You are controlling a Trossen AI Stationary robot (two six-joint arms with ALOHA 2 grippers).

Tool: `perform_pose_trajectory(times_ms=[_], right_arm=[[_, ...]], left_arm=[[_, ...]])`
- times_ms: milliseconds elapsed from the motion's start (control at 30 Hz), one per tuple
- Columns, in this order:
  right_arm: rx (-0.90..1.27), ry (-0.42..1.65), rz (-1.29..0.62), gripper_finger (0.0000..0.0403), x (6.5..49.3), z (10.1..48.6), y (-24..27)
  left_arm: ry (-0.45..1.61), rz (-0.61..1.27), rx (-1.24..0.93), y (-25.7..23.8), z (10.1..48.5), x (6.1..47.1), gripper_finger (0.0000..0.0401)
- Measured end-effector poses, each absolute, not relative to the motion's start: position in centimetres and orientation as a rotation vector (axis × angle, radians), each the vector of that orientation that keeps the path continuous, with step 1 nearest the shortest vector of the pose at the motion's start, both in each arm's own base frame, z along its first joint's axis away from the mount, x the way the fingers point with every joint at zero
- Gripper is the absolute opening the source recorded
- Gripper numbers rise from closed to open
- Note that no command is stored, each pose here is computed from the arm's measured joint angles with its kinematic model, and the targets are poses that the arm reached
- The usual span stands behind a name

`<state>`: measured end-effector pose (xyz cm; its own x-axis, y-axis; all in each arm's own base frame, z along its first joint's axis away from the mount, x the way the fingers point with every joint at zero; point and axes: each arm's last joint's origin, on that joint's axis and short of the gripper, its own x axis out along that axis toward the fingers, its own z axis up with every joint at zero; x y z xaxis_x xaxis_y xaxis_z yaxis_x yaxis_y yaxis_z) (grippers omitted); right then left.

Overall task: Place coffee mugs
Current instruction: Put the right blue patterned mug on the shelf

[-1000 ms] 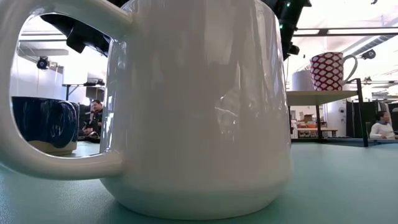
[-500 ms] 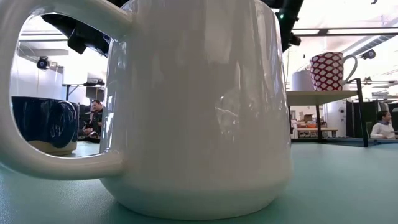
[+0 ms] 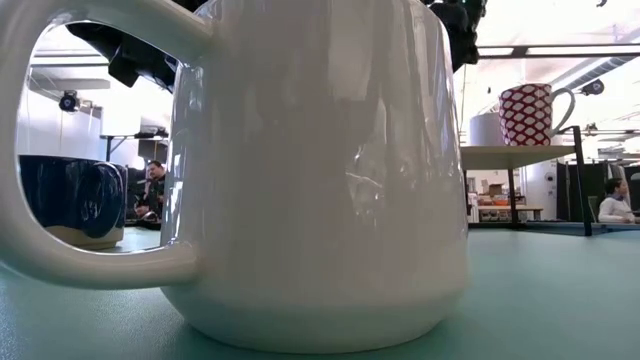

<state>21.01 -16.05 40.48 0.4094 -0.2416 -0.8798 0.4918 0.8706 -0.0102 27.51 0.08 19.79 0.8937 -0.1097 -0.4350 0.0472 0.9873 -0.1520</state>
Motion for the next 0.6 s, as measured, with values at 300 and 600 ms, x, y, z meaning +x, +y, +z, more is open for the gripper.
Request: perform_pose_trajectory(times_ms=[300,600], right_arm=[[0.149,1.093,-0.357,0.0114,22.4,40.0,-15.0],[0.137,1.155,-0.364,0.0128,23.6,38.7,-15.9]], left_arm=[[0.459,-0.089,-0.145,0.1,19.8,27.5,0.0168],[0.462,-0.089,-0.145,0.1,19.8,27.5,0.0168]])
